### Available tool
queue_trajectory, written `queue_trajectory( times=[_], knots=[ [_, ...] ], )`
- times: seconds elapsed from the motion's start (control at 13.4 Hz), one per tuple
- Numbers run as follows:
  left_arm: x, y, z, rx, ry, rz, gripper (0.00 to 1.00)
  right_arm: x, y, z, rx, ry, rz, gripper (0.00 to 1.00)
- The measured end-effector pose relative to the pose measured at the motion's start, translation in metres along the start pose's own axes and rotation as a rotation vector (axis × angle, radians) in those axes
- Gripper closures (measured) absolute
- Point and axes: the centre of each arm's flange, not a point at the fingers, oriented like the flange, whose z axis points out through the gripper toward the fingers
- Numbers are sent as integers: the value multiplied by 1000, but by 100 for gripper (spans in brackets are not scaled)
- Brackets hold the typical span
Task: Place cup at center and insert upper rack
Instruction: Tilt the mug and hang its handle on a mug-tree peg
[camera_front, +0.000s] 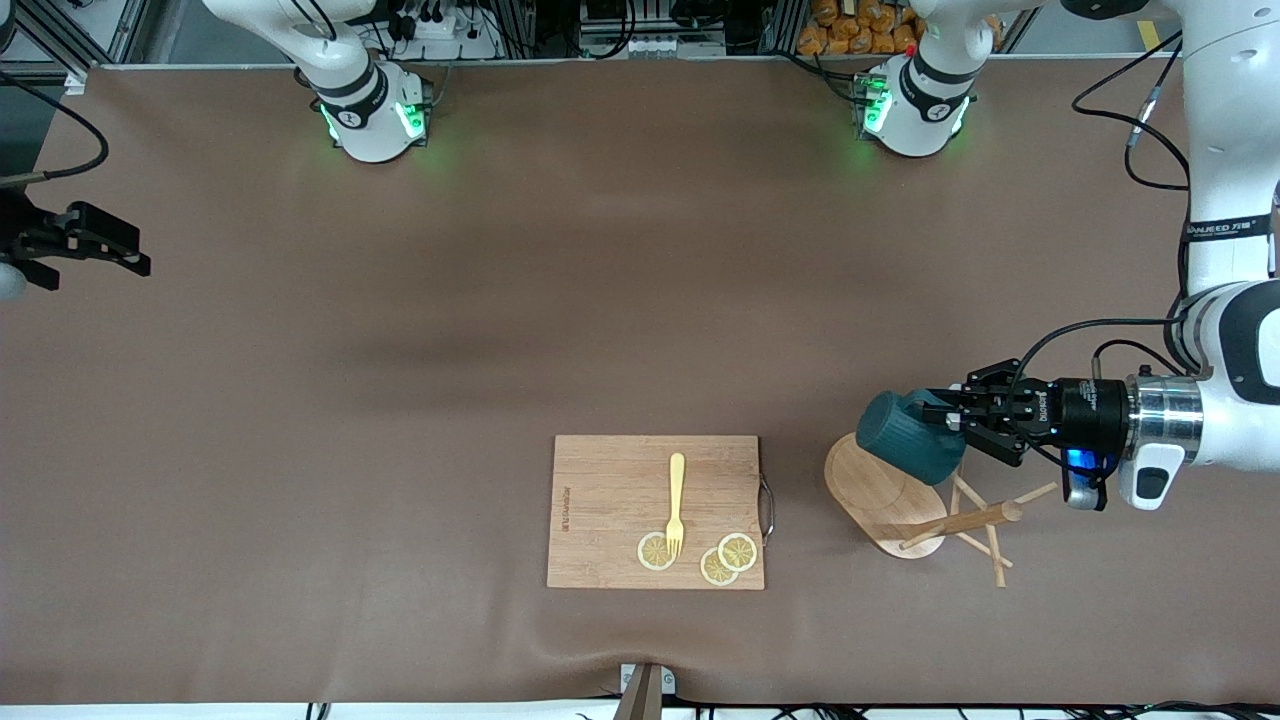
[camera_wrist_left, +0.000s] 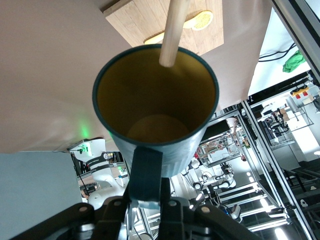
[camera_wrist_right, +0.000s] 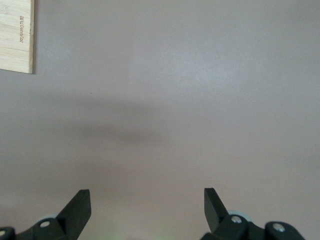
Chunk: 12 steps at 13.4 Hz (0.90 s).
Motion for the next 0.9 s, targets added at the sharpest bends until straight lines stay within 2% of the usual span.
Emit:
queue_trajectory(
  times=[0.6, 0.9],
  knots=[
    [22, -8, -19, -98, -73, -1, 79, 1, -1, -2, 4, 15, -2, 0],
    [31, -10, -18, -114, -89, 4, 79, 5, -8, -6, 50, 53, -8, 0]
  ],
)
